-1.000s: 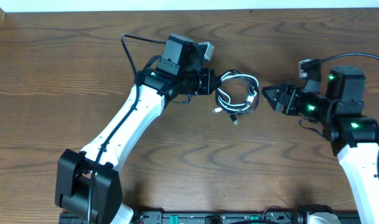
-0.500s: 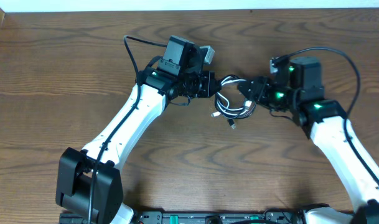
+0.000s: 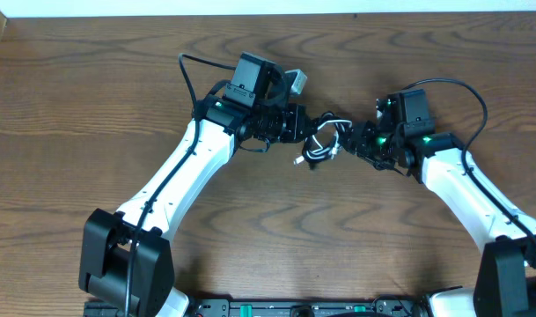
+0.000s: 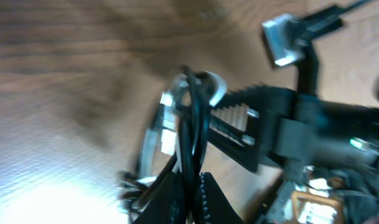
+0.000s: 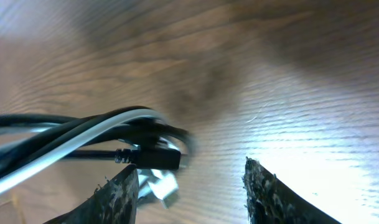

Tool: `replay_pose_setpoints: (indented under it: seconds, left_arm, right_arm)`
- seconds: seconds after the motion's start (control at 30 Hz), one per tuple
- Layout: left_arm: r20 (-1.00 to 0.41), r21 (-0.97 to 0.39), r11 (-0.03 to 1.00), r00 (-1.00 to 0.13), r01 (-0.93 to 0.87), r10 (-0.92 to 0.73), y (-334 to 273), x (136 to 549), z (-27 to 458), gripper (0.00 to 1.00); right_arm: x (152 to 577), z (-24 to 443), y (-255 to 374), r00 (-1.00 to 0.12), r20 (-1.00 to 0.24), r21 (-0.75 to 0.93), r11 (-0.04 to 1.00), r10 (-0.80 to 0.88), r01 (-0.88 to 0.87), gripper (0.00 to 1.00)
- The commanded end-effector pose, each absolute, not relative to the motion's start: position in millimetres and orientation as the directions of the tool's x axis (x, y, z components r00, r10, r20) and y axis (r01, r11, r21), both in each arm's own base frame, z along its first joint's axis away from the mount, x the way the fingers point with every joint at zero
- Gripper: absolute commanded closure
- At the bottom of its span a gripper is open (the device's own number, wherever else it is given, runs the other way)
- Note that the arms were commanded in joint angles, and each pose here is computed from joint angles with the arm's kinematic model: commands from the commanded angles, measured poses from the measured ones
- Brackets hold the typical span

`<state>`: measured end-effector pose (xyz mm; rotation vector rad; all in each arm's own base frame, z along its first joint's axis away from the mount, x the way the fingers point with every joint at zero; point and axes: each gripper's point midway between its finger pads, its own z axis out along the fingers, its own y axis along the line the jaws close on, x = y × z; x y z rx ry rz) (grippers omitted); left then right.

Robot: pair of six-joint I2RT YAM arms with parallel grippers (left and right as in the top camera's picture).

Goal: Untangle cables

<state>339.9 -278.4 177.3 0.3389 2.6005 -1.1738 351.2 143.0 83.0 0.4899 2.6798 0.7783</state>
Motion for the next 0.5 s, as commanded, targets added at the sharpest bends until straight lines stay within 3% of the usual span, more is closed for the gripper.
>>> replay_pose_setpoints:
  seconds: [0.0, 0.13, 0.27, 0.47]
  left_arm:
    - [-0.319, -0.764, 0.548, -0.938, 0.341, 0.138, -289.3, 327.6, 194.0, 0.92]
    - [-0.305, -0.798, 0.496, -0.939, 0.343, 0.159, -293.9, 320.0, 200.9, 0.93]
    - [-0.296, -0.813, 0.475, -0.941, 0.337, 0.161, -292.5, 318.8, 204.0, 0.93]
    - [-0.295, -0.810, 0.483, -0.943, 0.333, 0.155, -290.6, 320.9, 202.5, 0.93]
  right_arm:
    - [360.1, 68.9, 124.6, -0.886, -0.265, 0.456, 0.859, 0.382, 0.234, 0.51]
    - [362.7, 59.4, 101.2, -0.876, -0.312, 0.353, 0.901, 0.367, 0.251, 0.56]
    - [363.4, 60.9, 100.4, -0.894, -0.326, 0.357, 0.916, 0.307, 0.184, 0.59]
    - [358.5, 104.5, 130.5, -0.905, -0.418, 0.507, 0.847, 0.078, -0.161, 0.46]
